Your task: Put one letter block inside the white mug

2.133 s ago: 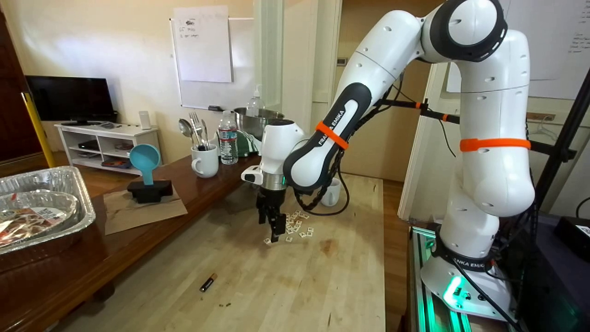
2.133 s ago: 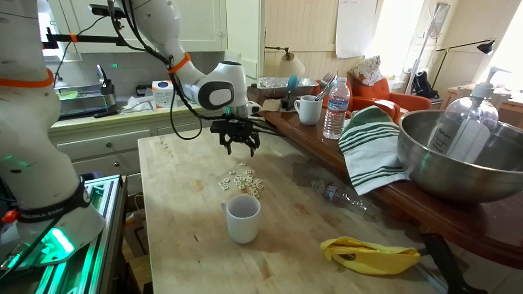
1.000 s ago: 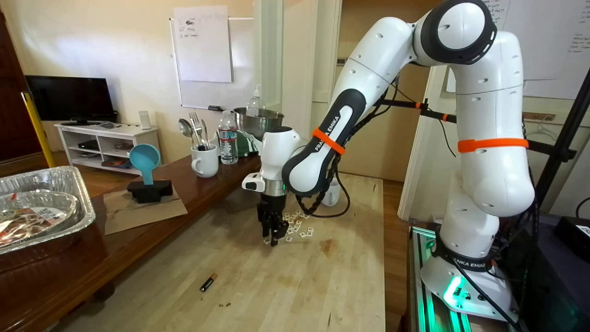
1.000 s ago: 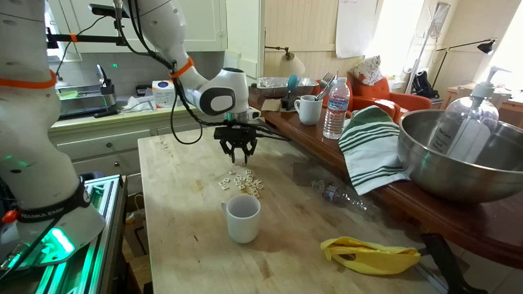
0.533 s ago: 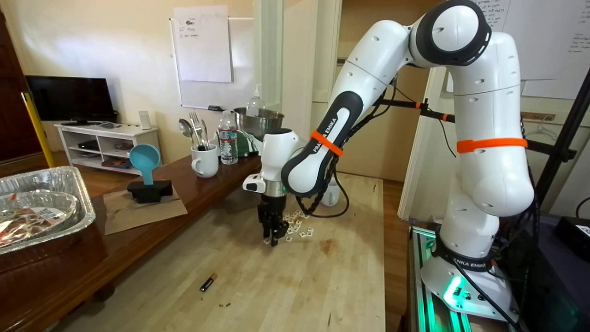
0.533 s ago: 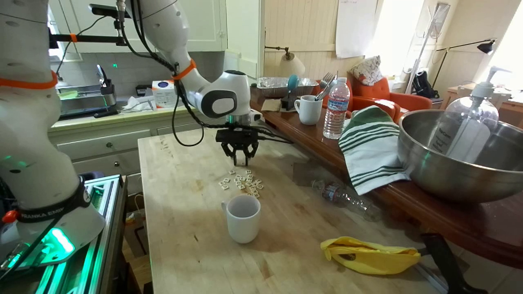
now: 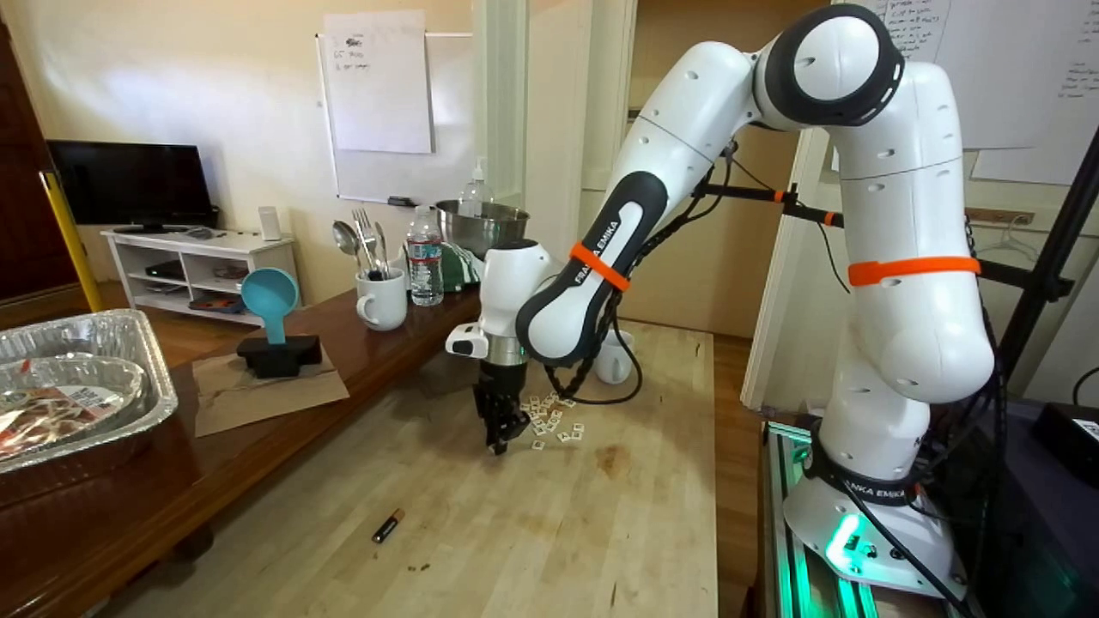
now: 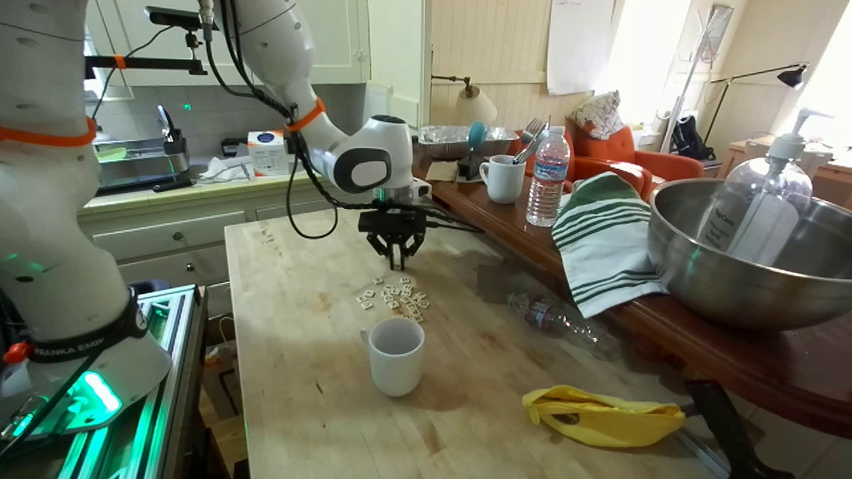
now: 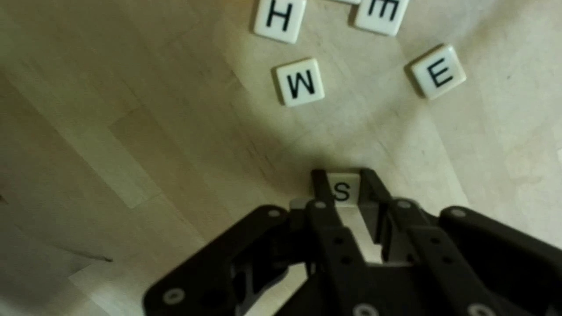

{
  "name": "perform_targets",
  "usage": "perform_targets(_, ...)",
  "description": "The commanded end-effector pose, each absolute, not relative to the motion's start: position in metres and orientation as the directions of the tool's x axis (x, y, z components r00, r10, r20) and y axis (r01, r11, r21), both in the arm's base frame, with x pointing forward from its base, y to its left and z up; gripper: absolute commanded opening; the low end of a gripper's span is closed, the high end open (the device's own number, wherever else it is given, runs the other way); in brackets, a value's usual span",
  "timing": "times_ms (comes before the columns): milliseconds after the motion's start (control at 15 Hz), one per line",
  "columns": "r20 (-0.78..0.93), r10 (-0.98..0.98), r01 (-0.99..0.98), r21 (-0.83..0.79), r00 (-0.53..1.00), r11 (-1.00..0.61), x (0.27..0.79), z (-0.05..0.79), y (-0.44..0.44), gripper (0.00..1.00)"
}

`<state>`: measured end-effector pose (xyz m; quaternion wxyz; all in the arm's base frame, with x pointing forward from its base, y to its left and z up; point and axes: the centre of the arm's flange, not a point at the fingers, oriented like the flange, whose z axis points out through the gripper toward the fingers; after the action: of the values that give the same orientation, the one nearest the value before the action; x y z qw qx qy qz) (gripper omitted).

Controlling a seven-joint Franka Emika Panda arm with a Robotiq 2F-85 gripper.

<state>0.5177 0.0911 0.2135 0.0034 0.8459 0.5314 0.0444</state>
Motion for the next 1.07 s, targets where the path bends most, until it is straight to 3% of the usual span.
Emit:
perform_targets(0,0.089,0.895,0.898,0.010,0.437,-0.439,0.518,0.216,0.093,0.05)
perform_targets(267,0.065,0.828,0.830,0.001,0.556,-0.558,0.482,0.247,0.069,0.05)
perform_targets(600,0.091,0.653,0.645,0.101,0.752,-0.758,0.437,0.296,-0.017,0.05)
perform_targets(1000,0.130,0.438,0.392,0.278,0.889,-0.877,0.380,0.386,-0.116,0.05)
